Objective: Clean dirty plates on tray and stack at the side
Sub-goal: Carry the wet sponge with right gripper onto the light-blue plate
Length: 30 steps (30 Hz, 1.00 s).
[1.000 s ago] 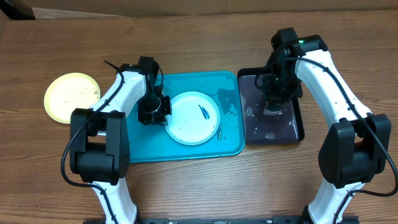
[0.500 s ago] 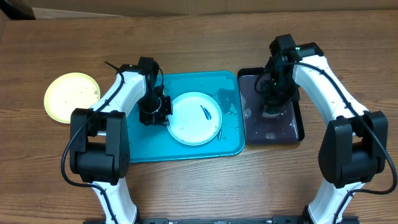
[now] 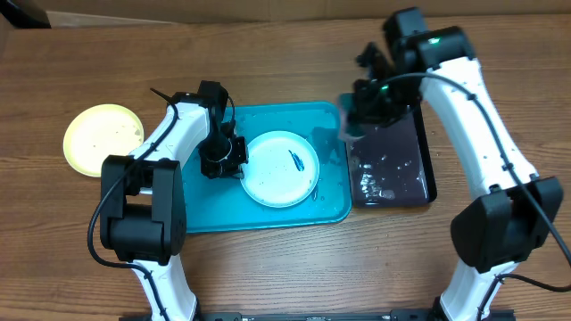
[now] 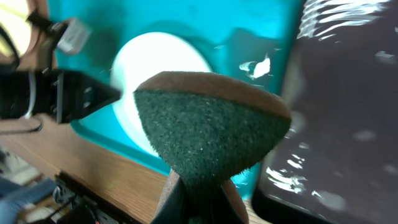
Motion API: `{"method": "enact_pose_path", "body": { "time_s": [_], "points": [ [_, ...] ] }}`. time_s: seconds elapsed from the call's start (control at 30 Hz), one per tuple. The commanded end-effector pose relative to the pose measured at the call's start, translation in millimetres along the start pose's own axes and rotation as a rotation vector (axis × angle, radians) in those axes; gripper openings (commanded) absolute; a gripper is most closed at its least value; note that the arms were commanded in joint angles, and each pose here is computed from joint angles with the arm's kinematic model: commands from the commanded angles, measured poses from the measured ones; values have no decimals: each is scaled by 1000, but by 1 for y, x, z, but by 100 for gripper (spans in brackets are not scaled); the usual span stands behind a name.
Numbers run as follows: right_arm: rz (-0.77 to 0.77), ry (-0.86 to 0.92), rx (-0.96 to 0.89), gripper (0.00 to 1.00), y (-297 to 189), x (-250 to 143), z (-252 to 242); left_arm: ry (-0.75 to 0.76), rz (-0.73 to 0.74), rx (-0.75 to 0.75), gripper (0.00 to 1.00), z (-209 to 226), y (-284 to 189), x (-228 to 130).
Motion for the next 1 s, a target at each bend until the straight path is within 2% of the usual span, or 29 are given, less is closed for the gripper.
{"method": "enact_pose_path", "body": {
  "time_s": [0.0,0.3,0.7,0.97],
  "points": [
    [-8,-144,-5,4,11,-20,44,-11,7,-10,4,-3,2,-2],
    [-145,-276,-321,4,66,-43,76,-11,7,-11,4,-3,2,-2],
    [-145,-321,-474,4,134,-43,71,-12,9,-10,4,-3,2,-2],
    [-171,-300,-541,4,149,-35,61,-11,9,-10,4,-3,2,-2]
  ]
}}
Point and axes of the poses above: each gripper's point midway between its finger pads, its own y axis out along the fingers, its own z axis along the line the jaws close on, x = y × z, the point moved 8 cm from there along -y, back along the fingers, and after that the axes turned 12 degrees about y, right-handed, at the moved point
